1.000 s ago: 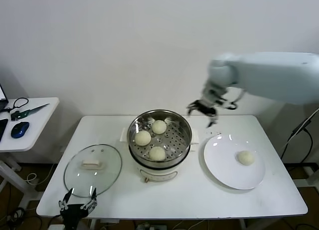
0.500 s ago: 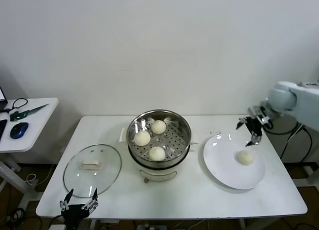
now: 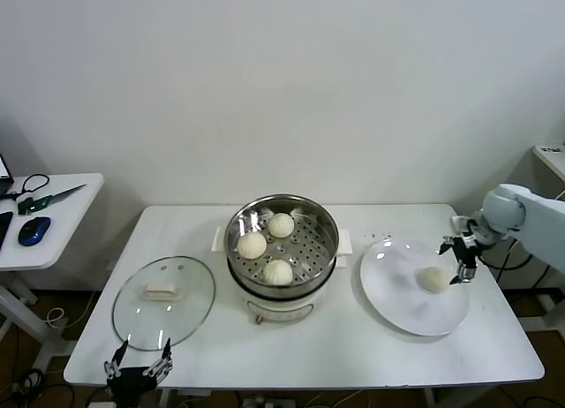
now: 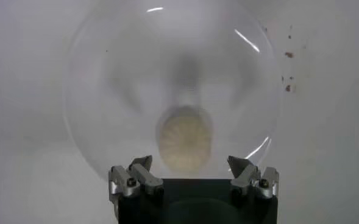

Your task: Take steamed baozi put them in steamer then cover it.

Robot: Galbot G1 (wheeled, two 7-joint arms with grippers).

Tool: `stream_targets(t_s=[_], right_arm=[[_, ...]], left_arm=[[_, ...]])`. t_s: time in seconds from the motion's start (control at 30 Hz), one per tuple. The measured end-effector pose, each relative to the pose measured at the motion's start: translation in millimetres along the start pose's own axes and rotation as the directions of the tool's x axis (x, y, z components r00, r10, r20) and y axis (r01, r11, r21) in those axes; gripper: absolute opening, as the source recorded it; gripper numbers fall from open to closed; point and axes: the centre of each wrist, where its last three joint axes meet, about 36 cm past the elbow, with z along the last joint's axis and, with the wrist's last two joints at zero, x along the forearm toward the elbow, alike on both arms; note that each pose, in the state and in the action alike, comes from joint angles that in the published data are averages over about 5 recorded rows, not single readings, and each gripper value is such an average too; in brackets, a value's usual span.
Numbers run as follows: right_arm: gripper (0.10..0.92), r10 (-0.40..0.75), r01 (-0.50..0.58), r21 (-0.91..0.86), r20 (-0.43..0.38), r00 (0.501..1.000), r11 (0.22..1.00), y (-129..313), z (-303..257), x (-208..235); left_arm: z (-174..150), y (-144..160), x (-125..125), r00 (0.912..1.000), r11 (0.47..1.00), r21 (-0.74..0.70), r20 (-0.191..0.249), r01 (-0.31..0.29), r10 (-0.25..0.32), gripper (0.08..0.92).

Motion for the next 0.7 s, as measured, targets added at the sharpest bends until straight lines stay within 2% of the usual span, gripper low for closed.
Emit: stream_targets(t_s=[0.4, 0.7], right_arm=[[0.815, -0.001, 0.001, -0.035, 0.002, 1.000, 0.999, -1, -8, -38], [0.668, -0.001, 0.001, -0.042, -0.011, 1.000, 0.999, -3, -9, -42]], left_arm=[[2, 1, 0, 1.0000, 1.000, -0.002, -0.005, 0.002, -0.002, 0.823], [1, -1, 1, 1.0000, 1.000, -0.001, -0.002, -0.004, 0.004, 0.823]])
